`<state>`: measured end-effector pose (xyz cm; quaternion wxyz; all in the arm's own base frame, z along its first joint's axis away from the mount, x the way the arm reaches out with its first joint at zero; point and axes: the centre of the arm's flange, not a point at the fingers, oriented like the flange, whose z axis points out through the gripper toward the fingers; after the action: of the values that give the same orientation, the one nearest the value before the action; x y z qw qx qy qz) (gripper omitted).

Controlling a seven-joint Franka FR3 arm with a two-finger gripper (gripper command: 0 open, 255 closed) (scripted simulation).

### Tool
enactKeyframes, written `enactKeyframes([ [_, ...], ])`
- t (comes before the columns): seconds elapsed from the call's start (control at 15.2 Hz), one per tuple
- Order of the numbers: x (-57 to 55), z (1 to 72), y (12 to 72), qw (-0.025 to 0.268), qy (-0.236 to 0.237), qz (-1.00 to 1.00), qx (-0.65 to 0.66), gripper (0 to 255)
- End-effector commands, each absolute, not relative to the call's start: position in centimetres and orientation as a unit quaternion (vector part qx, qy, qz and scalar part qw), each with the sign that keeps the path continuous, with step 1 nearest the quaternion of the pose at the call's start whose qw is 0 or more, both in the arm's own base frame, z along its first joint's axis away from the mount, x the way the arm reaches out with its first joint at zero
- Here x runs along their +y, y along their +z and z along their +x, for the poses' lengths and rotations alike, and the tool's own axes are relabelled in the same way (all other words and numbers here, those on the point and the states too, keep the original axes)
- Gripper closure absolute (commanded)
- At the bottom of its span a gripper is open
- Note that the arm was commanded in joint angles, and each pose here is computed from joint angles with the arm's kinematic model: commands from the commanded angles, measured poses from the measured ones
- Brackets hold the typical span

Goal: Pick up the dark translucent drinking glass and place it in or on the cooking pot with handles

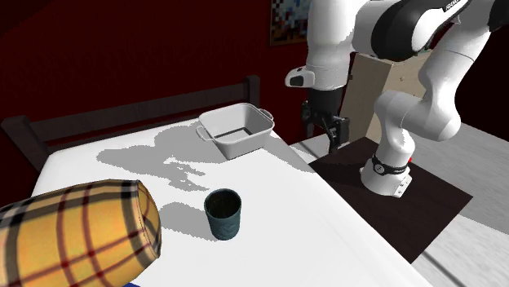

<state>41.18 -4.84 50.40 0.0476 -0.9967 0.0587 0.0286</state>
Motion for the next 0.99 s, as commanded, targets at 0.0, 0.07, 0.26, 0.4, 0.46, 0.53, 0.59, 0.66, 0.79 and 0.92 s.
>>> enactKeyframes([
  [0.0,-6.0,43.6,49.4,0.047,0.028,-0.997,0.06,0],
  [0.07,-6.5,44.7,48.8,0.048,0.028,-0.997,0.06,0],
  [0.26,-7.9,48.0,47.3,0.048,0.027,-0.997,0.062,0],
  [0.4,-8.9,50.2,46.3,0.048,0.027,-0.997,0.063,0],
  [0.46,-9.4,51.4,45.8,0.048,0.026,-0.996,0.064,0],
  [0.53,-9.8,52.5,45.3,0.048,0.026,-0.996,0.064,0],
  [0.59,-10.3,53.6,44.7,0.048,0.026,-0.996,0.065,0],
  [0.66,-10.8,54.7,44.2,0.048,0.026,-0.996,0.065,0],
  [0.79,-11.8,56.9,43.2,0.048,0.025,-0.996,0.066,0],
  [0.92,-12.7,59.1,42.2,0.049,0.025,-0.996,0.067,0],
])
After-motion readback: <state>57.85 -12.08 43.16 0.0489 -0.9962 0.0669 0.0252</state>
